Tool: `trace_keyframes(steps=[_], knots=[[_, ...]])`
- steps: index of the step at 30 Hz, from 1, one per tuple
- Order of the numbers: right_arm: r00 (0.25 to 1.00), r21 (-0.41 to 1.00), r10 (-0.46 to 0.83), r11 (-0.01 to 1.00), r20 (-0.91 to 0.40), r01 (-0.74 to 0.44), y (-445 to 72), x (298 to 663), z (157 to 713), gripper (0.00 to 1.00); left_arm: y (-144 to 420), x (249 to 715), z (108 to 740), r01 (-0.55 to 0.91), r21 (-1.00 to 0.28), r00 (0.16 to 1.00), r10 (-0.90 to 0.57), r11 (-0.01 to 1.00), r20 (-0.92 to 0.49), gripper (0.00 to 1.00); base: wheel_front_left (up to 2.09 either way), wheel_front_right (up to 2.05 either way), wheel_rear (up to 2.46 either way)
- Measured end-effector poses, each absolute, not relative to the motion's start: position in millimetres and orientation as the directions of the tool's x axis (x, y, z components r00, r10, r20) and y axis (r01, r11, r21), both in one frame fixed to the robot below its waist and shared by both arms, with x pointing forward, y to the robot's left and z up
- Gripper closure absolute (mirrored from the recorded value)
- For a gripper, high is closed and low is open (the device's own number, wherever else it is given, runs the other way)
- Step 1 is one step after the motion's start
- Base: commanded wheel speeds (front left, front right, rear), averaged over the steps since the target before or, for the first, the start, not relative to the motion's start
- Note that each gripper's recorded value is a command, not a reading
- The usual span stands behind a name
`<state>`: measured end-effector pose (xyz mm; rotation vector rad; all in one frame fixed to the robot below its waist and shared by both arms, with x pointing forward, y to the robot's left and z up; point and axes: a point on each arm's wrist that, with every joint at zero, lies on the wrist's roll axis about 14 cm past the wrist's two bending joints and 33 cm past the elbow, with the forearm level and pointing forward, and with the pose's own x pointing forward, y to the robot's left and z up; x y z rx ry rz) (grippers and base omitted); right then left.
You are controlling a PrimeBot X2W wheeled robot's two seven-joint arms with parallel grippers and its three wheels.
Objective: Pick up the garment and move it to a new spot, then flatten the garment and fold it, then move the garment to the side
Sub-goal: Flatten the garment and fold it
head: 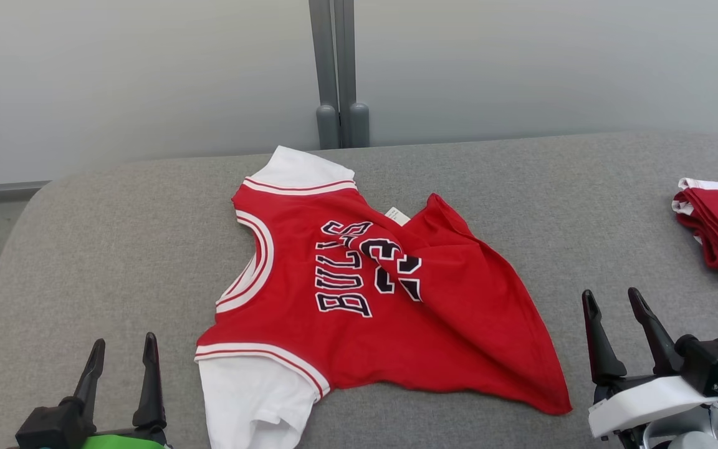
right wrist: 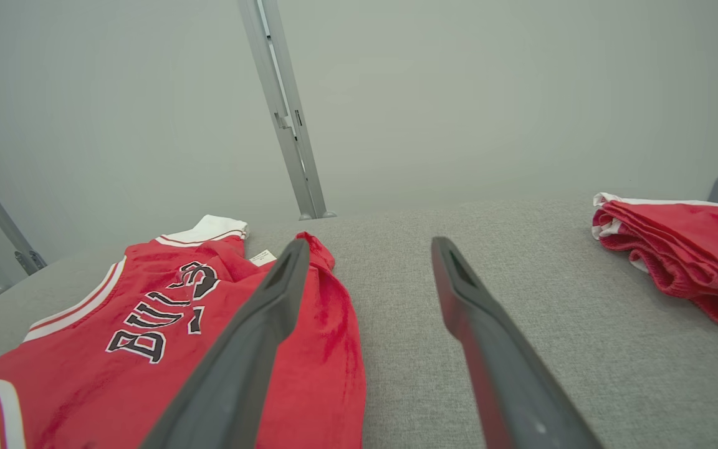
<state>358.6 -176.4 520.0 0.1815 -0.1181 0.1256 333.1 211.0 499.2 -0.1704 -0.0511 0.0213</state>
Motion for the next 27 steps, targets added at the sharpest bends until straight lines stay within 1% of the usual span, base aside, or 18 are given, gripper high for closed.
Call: trace_keyframes(steps=[11, 16, 19, 21, 24, 27], knots=[[0.980, 0.159, 0.122, 0.976, 0.158, -0.147, -174, 361, 530, 0.00, 213, 333, 499, -0.019, -0.160, 0.998, 0.027, 0.987, 0.052, 0.00, 0.00, 0.00, 0.00], [0.971, 0.105, 0.149, 0.980, 0.185, -0.170, -177, 365, 542, 0.00, 212, 334, 499, -0.017, -0.159, 0.998, 0.025, 0.987, 0.052, 0.00, 0.00, 0.00, 0.00], [0.970, 0.083, 0.157, 0.981, 0.185, -0.175, -183, 366, 545, 0.00, 211, 336, 495, -0.017, -0.173, 1.000, 0.020, 0.985, 0.014, 0.00, 0.00, 0.00, 0.00], [0.974, 0.086, 0.176, 0.978, 0.143, -0.189, -181, 367, 539, 0.00, 207, 335, 484, -0.013, -0.187, 0.998, 0.000, 0.982, -0.066, 0.00, 0.00, 0.00, 0.00], [0.975, 0.112, 0.217, 0.971, -0.038, -0.212, -175, 363, 505, 0.00, 208, 329, 464, -0.012, -0.179, 0.978, -0.026, 0.984, -0.206, 0.00, 0.00, 0.00, 0.00], [0.953, 0.157, 0.238, 0.965, -0.188, -0.210, -174, 353, 474, 0.00, 202, 316, 442, -0.013, -0.200, 0.936, -0.058, 0.980, -0.346, 0.00, 0.00, 0.00, 0.00]])
